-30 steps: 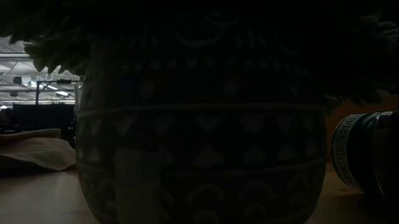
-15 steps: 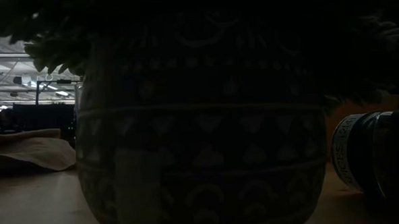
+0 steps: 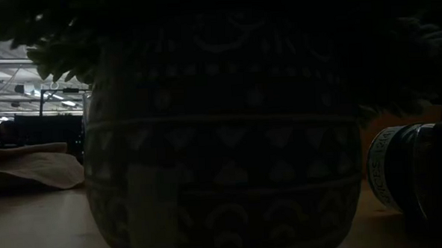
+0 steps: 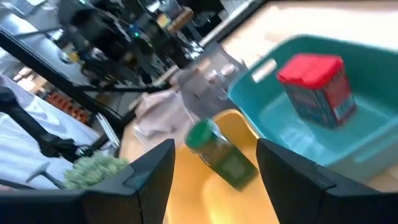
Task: Sort spices by type
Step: Put the orange seasoning pack into the transparent bin
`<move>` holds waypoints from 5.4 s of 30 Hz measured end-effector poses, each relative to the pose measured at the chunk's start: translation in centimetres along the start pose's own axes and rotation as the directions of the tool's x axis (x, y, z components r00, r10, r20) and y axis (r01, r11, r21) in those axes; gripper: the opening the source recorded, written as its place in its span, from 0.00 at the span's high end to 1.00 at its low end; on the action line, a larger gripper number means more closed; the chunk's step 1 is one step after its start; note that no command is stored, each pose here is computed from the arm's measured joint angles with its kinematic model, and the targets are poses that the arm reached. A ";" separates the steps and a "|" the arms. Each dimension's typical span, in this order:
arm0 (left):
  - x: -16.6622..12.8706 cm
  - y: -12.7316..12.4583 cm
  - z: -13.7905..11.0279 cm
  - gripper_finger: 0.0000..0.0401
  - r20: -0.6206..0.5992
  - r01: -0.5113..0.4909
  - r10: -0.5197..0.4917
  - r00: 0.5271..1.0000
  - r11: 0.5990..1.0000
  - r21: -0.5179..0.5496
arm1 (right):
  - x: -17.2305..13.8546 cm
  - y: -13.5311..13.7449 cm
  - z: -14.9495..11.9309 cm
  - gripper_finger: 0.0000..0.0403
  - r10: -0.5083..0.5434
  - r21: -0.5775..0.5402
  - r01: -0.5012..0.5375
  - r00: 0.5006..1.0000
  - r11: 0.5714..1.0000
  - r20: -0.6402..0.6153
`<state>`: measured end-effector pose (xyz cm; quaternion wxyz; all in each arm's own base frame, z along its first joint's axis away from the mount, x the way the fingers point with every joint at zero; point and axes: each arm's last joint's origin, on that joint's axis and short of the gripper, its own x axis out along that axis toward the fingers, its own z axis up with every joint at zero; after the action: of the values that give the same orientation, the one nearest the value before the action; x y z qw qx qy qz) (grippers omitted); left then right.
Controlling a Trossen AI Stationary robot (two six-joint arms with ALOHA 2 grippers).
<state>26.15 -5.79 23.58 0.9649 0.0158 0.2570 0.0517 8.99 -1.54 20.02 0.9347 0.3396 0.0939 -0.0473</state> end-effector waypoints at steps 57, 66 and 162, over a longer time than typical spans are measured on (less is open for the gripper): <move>-3.2 3.3 -1.3 0.71 -0.209 -0.112 0.101 0.973 0.993 -0.042 | 10.0 18.8 -7.0 0.44 -0.022 0.290 0.116 0.951 0.950 -0.307; -3.2 3.3 -1.3 0.71 -0.208 -0.111 0.101 0.973 0.993 -0.034 | 13.2 21.3 -9.7 0.44 -0.368 0.131 0.531 0.725 0.837 -0.582; -2.5 2.4 -0.2 0.71 0.049 0.013 -0.016 0.999 0.997 0.071 | 20.3 22.7 -8.6 0.97 -0.771 -0.352 0.696 0.486 0.626 -0.411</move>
<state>23.71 -3.70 24.80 0.9702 0.0492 0.2346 0.0352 31.06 20.88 23.59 0.7807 0.2004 0.4844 -0.3402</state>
